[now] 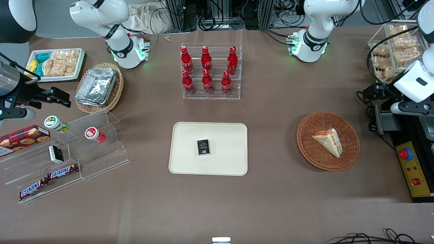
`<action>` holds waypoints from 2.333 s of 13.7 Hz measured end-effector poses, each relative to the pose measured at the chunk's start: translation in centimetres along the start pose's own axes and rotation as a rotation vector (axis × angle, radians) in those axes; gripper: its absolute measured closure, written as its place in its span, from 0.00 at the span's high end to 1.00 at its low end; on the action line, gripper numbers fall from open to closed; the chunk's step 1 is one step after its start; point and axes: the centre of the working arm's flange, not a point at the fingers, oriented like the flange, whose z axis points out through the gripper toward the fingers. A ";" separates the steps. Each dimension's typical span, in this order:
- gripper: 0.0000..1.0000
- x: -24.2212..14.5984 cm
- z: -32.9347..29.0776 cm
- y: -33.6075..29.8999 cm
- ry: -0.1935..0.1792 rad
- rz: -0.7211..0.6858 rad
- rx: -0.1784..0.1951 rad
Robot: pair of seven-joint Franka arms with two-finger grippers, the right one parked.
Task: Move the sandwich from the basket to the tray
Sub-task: 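Move the left gripper down over the sandwich in the wicker basket, then close the left gripper on the wrapped sandwich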
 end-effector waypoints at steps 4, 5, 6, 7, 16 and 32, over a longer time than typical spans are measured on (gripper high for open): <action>1.00 0.7 1.2 -0.1 -0.021 -0.006 -0.004; 1.00 0.9 1.6 -0.1 -0.028 -0.005 -0.006; 1.00 1.1 2.1 -0.2 -0.037 -0.006 -0.007; 1.00 1.4 2.7 -0.2 -0.048 -0.018 -0.007; 1.00 4.0 14.7 -0.2 -0.052 -0.476 0.025; 1.00 2.2 33.3 0.8 -0.084 -0.734 0.036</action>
